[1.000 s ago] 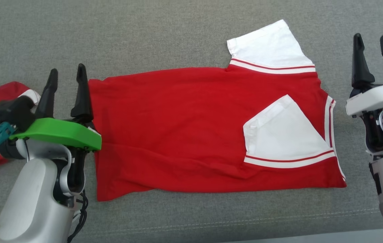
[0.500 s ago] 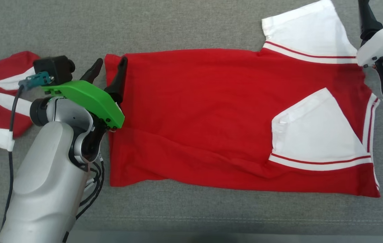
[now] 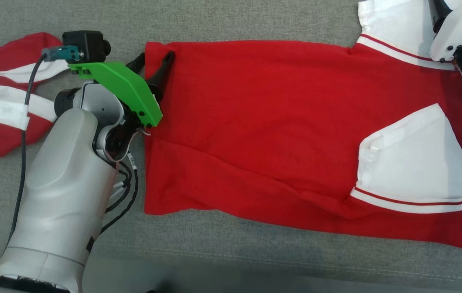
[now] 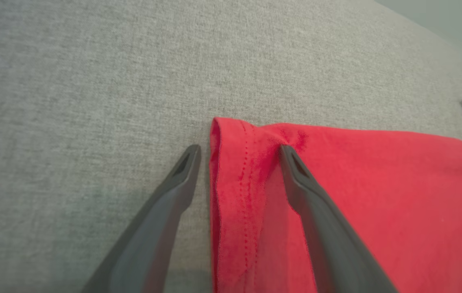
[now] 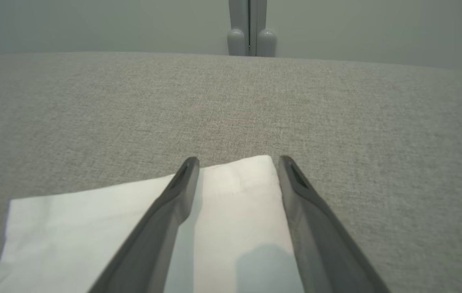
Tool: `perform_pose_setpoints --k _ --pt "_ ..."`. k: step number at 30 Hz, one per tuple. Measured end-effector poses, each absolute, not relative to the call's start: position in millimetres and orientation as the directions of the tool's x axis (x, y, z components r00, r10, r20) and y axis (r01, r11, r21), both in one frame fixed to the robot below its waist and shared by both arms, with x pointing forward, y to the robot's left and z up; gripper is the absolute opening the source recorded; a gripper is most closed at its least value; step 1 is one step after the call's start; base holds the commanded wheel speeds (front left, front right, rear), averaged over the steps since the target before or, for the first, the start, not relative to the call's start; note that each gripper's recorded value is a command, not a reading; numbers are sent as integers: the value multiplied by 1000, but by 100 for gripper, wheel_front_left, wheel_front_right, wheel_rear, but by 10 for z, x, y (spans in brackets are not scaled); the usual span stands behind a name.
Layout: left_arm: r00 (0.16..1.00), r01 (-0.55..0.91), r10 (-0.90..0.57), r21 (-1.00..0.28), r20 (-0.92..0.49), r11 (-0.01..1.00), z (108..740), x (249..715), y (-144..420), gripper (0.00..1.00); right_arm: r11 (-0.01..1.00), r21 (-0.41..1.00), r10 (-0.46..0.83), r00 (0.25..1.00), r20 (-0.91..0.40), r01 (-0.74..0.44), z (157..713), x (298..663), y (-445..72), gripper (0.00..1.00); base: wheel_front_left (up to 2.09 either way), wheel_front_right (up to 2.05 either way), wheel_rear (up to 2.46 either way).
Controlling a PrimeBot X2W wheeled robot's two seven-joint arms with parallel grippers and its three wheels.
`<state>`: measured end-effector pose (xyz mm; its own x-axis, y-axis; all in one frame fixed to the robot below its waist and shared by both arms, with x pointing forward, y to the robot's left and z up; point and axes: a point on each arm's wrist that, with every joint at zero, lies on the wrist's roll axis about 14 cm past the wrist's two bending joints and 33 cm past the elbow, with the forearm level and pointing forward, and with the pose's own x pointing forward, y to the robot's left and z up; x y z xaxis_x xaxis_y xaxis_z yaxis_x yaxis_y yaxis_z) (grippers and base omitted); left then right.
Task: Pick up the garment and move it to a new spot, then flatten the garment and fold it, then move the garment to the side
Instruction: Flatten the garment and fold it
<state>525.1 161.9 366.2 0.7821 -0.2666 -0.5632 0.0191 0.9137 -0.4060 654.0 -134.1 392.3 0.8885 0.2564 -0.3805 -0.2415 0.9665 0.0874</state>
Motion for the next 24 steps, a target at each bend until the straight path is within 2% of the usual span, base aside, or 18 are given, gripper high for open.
perform_pose_setpoints --k 8,9,10,11,17,24 --pt "742 27 -293 -410 -603 912 3567 5333 1571 100 967 83 252 853 -457 -241 3791 6591 -1317 100 0 0 0" --pt "740 29 -294 -408 -605 913 3567 5337 1568 60 966 82 253 850 -462 -243 3790 6587 -1309 55 0 0 0" --pt "741 30 -293 -406 -604 913 3570 5340 1568 36 966 88 255 850 -461 -242 3804 6590 -1304 5 0 0 0" --pt "743 31 -292 -404 -602 914 3573 5342 1568 0 966 87 257 851 -459 -245 3817 6593 -1300 0 0 0 0" --pt "771 34 -295 -427 -564 904 3669 5385 1555 0 965 113 262 868 -422 -236 3942 6619 -1304 0 0 0 0" --pt "810 69 -319 -461 -492 885 3904 5402 1558 0 942 201 321 901 -294 -270 4328 6614 -1168 0 0 0 0"
